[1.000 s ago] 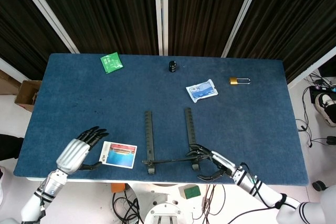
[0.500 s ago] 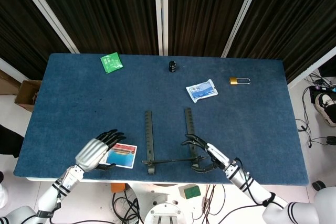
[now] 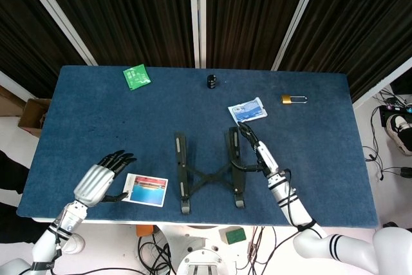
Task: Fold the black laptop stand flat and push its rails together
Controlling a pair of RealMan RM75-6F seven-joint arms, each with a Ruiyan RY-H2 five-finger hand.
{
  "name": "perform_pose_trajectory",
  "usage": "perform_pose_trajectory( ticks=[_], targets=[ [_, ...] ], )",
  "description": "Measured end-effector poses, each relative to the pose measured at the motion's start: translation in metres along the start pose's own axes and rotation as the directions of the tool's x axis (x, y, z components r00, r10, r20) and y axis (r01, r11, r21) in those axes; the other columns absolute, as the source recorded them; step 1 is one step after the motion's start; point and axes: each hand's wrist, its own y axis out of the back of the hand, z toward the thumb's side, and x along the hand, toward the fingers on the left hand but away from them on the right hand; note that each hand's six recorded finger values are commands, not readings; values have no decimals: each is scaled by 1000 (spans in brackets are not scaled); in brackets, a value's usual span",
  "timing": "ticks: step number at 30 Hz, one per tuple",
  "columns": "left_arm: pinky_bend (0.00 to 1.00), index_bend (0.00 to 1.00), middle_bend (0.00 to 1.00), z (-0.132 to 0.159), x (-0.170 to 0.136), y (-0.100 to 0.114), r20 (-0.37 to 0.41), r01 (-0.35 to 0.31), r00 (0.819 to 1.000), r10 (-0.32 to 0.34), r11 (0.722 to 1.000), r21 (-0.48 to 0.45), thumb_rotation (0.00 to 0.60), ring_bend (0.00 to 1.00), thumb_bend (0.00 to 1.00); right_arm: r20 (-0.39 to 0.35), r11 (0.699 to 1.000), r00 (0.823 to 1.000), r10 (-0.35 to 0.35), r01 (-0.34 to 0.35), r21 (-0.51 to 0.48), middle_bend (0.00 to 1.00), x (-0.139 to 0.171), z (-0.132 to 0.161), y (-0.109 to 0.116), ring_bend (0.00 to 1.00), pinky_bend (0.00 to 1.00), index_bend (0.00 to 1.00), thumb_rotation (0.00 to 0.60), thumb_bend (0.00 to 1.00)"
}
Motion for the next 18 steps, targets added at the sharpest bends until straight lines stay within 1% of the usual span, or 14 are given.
perform_pose_trajectory(
  ticks=[3, 5, 7, 8, 9, 11, 12, 13, 15, 16, 17, 18],
  targets=[
    [151, 137, 114, -5, 3, 9, -11, -22, 1000, 22, 1000, 12, 600, 48, 181, -40, 999, 999, -32, 33, 16, 0, 3, 8, 7, 0, 0, 0, 600, 189],
    [151, 137, 114, -8, 9, 16, -12, -35, 999, 36, 999, 27, 600, 48, 182, -86, 997, 995, -42, 48, 64, 0, 8, 16, 12, 0, 0, 0, 600, 189],
    [150, 137, 114, -9, 16, 20, -8, -34, 999, 34, 998, 48, 600, 48, 181, -129, 990, 991, -37, 54, 134, 4, 13, 23, 15, 0, 0, 0, 600, 190],
    [151, 137, 115, -9, 20, 21, -5, -29, 1000, 30, 998, 59, 600, 48, 181, -151, 979, 988, -24, 54, 194, 21, 16, 27, 16, 0, 0, 0, 600, 190],
    [151, 137, 114, -9, 25, 22, -1, -23, 1000, 23, 997, 72, 600, 48, 181, -167, 968, 986, -11, 52, 246, 62, 19, 29, 15, 1, 4, 0, 600, 190],
    [150, 137, 114, -9, 38, 22, 9, -2, 1000, 1, 994, 113, 600, 48, 179, -206, 925, 978, 30, 51, 378, 173, 26, 37, 14, 36, 45, 25, 600, 186],
    [150, 137, 114, -9, 45, 21, 13, 8, 1000, -10, 991, 133, 600, 48, 177, -220, 899, 974, 51, 52, 436, 229, 29, 40, 13, 77, 93, 61, 600, 182],
    [149, 136, 114, -8, 55, 20, 19, 23, 999, -27, 987, 160, 600, 48, 172, -235, 857, 969, 81, 53, 512, 260, 33, 44, 11, 111, 131, 96, 600, 177],
    [147, 128, 103, -5, 72, 16, 27, 45, 998, -52, 978, 203, 600, 48, 156, -251, 782, 959, 127, 59, 620, 371, 39, 49, 9, 229, 274, 220, 600, 140],
    [144, 119, 95, -3, 85, 13, 33, 59, 997, -68, 971, 231, 600, 46, 142, -257, 726, 954, 157, 65, 685, 416, 42, 53, 7, 270, 324, 276, 600, 114],
    [141, 111, 87, -1, 95, 10, 37, 66, 996, -78, 965, 253, 600, 45, 130, -259, 682, 949, 178, 70, 728, 470, 45, 56, 5, 319, 382, 341, 600, 82],
    [138, 105, 82, 2, 104, 8, 40, 71, 996, -85, 959, 273, 600, 44, 119, -260, 638, 945, 198, 77, 766, 501, 48, 58, 3, 349, 416, 382, 600, 62]
  ],
)
